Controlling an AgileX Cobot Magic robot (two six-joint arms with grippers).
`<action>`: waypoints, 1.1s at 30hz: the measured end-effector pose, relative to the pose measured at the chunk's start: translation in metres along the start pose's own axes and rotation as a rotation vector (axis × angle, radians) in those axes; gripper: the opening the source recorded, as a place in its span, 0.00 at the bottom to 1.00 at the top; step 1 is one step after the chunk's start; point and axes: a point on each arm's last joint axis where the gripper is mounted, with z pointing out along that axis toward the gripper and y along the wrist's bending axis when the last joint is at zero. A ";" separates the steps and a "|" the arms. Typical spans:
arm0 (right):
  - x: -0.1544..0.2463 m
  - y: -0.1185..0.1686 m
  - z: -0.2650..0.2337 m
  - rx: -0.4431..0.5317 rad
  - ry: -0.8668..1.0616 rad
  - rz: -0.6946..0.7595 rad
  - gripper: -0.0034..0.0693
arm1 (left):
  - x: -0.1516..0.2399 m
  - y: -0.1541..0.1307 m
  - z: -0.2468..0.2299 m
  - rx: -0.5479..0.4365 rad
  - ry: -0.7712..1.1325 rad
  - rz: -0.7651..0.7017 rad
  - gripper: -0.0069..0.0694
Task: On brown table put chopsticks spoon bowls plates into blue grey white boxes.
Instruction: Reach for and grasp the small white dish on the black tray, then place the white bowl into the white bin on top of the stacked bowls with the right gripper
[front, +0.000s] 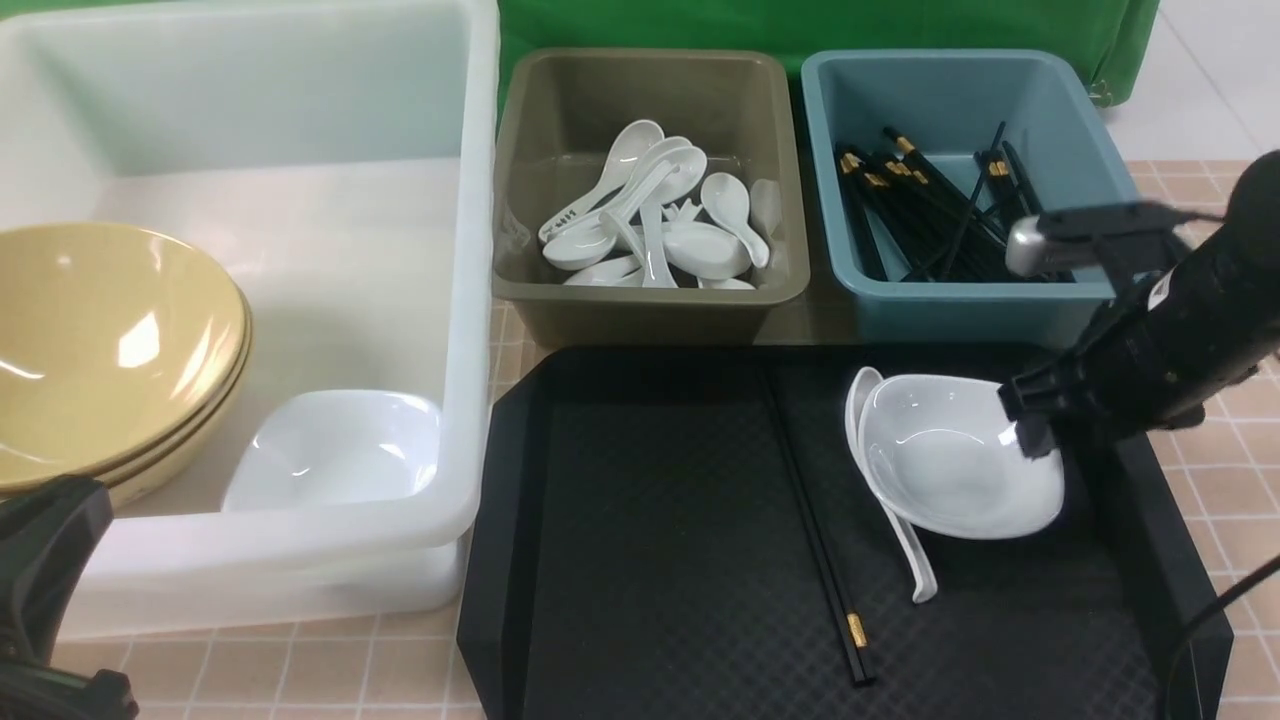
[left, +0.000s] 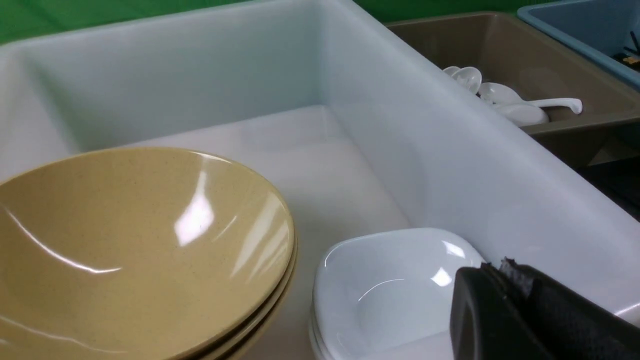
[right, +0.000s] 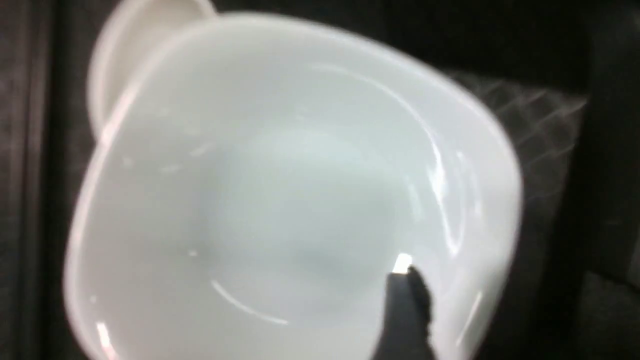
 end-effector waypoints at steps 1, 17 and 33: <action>0.001 0.001 0.008 -0.015 0.022 -0.002 0.77 | 0.000 0.000 0.000 0.000 0.000 0.000 0.08; -0.007 0.017 -0.045 -0.131 -0.152 -0.125 0.14 | -0.003 0.001 0.000 -0.009 -0.031 0.028 0.08; -0.043 0.225 -0.142 -0.537 -0.678 -0.515 0.14 | -0.003 0.001 0.000 -0.012 -0.037 0.038 0.08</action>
